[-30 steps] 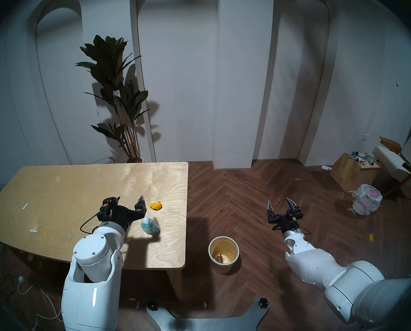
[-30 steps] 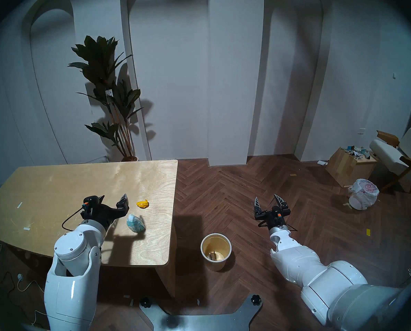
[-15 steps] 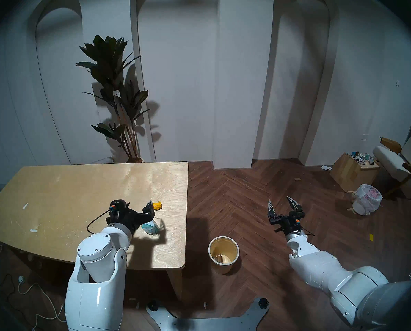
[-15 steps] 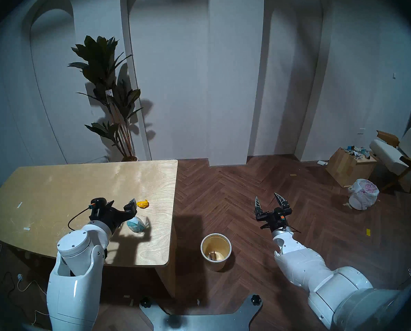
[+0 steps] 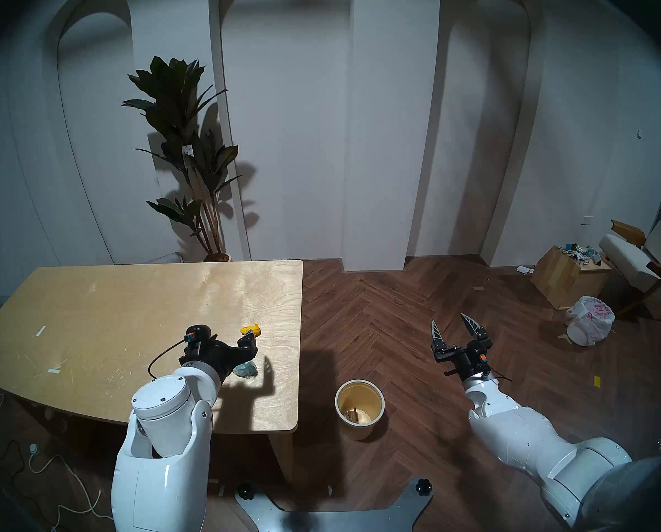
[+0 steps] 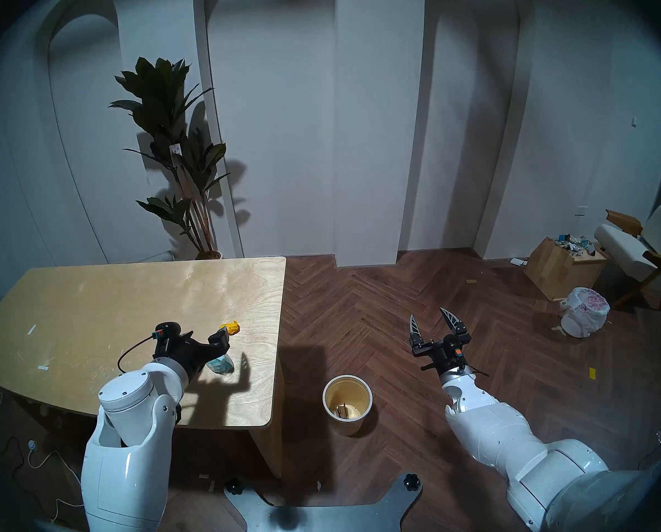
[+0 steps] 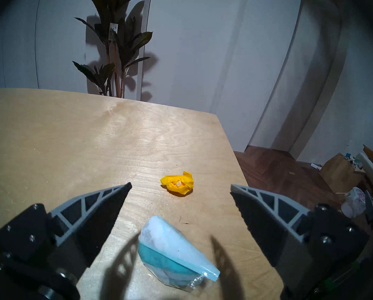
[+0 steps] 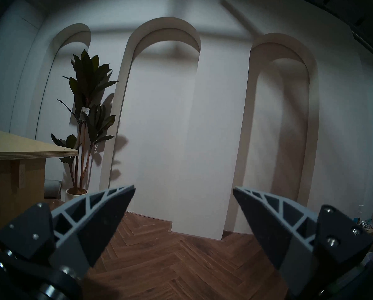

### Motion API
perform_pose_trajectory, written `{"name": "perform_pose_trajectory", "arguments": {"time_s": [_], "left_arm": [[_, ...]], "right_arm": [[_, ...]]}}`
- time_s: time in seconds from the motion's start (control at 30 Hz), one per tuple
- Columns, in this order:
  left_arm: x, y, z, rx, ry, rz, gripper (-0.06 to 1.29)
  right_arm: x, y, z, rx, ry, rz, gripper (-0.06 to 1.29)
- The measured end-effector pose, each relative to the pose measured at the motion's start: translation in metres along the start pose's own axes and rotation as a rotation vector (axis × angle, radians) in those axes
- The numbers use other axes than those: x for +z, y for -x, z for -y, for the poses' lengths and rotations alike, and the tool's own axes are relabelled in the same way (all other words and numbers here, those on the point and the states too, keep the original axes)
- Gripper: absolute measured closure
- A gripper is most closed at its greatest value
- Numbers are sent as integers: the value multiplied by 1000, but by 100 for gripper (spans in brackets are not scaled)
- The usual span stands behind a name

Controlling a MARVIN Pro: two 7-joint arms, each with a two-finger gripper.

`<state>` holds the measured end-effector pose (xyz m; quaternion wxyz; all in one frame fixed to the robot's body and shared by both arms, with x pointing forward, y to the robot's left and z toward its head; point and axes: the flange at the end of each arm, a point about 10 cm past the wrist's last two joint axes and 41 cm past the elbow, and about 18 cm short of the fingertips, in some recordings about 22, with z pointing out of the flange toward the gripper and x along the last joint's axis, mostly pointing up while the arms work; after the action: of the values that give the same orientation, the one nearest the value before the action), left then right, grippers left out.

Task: Put the trash into the trash bin on the ground

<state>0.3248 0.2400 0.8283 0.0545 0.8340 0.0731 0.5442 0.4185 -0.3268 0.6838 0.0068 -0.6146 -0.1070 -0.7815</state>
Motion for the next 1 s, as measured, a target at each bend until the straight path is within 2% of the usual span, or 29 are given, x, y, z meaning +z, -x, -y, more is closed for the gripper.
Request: {"name": "perform_pose_trajectory", "arguments": {"time_s": [0.47,1.0], "left_arm": [[-7,18,-6,-5,-52,96,0],[-7,26,-23,-12,-76,168,0]], "right_arm": [[-8,-21,4,31,-57,-66,1],[-25,-49,10,77,-114,-135,1]]}}
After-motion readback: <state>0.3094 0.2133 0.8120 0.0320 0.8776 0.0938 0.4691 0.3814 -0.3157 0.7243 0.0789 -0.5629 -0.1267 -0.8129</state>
